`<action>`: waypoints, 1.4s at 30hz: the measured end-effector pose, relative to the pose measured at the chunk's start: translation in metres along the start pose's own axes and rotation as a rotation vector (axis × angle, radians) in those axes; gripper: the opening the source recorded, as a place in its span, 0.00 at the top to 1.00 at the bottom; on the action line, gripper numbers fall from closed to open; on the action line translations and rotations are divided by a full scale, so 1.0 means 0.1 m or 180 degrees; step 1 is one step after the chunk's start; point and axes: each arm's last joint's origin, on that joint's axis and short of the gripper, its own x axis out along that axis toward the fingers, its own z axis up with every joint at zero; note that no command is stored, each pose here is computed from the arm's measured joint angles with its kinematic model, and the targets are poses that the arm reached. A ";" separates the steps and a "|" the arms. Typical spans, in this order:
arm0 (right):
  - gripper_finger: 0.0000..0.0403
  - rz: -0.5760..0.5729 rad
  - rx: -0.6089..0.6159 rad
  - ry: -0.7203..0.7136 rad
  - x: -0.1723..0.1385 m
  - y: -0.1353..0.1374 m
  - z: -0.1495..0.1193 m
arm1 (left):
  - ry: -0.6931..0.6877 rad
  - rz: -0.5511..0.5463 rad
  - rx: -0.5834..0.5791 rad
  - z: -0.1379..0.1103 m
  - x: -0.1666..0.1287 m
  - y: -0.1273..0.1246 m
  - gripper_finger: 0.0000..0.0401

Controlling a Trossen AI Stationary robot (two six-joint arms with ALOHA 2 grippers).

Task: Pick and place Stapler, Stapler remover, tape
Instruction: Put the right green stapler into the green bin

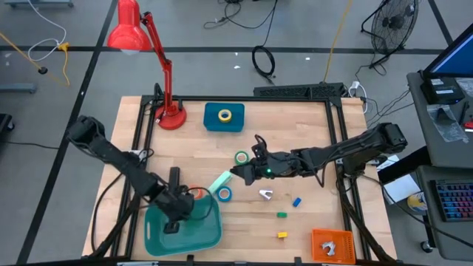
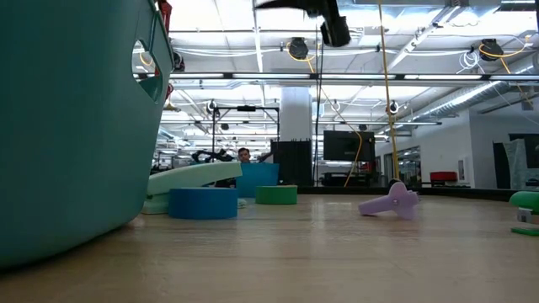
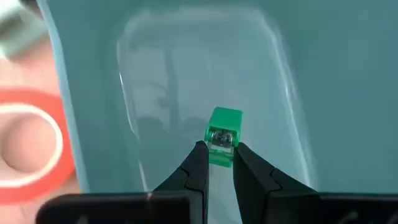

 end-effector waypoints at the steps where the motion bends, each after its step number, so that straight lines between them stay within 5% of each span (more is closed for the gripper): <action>1: 0.68 -0.0011 0.0037 0.0005 0.01 -0.04 -0.02 | -0.0070 0.0025 0.0055 0.00 -0.01 -0.02 0.89; 11: 0.68 0.0301 0.0429 -0.0120 -0.01 -0.31 -0.23 | -0.0669 0.0259 0.0783 0.12 -0.04 -0.06 0.88; 18: 0.68 0.0626 0.0144 -0.0293 -0.03 -0.13 -0.16 | -0.0654 -0.0052 0.0814 0.28 0.13 0.07 0.89; 30: 0.68 0.0640 0.0114 -0.0351 -0.05 -0.07 -0.18 | -0.0449 -0.0429 0.0836 0.30 0.44 0.11 0.89; 35: 0.68 0.0642 0.0112 -0.0350 -0.05 -0.06 -0.20 | -0.0312 -0.0181 0.0794 0.25 0.45 0.16 0.88; 42: 0.68 0.0634 0.0115 -0.0370 -0.06 -0.05 -0.21 | 0.0007 0.0207 0.0843 0.13 0.46 0.23 0.72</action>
